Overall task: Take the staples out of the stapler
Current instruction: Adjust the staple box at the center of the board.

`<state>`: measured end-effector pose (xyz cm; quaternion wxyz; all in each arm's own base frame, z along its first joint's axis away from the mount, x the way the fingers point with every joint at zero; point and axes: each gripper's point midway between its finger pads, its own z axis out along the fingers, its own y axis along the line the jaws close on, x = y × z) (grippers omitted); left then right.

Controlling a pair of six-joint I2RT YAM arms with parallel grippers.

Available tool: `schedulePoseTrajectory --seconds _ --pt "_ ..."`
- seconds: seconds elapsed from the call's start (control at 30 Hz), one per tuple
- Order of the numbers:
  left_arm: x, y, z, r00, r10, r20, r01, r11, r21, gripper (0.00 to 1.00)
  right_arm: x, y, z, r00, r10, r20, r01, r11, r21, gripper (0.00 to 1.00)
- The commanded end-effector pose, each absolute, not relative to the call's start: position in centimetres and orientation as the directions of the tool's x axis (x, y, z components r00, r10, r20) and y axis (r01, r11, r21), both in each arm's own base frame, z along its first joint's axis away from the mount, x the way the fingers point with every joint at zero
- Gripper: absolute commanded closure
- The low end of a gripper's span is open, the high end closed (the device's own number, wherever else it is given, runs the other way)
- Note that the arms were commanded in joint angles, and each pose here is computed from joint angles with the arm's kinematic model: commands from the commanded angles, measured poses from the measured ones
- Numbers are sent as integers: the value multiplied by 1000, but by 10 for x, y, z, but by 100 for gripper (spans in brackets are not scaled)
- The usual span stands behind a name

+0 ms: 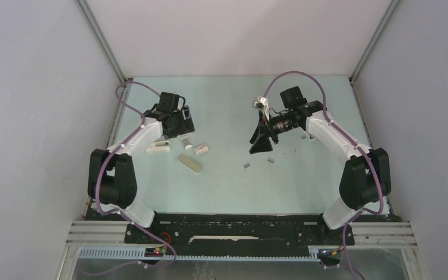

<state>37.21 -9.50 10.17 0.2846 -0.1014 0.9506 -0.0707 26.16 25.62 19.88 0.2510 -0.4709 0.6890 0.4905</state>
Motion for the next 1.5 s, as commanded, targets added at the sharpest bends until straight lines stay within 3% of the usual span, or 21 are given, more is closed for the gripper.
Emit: schedulePoseTrajectory --seconds 0.0,0.1,0.53,0.9,1.47 --pt "392 -97 114 -726 -384 -571 -268 922 -279 23 266 257 209 -404 -370 -836 -908 50 416 28" --pt "393 -97 110 -721 -408 -560 -295 912 -286 31 268 256 207 -407 -369 -835 -907 57 417 28" --pt "397 -103 92 -712 -467 -525 -416 882 -220 40 274 256 204 -445 -352 -823 -888 57 456 28" --pt "414 -111 65 -758 -428 -492 -415 898 -142 60 273 255 205 -440 -353 -826 -890 54 452 29" --pt "407 -112 43 -786 -426 -448 -432 897 -95 69 277 250 204 -449 -344 -825 -888 66 455 29"
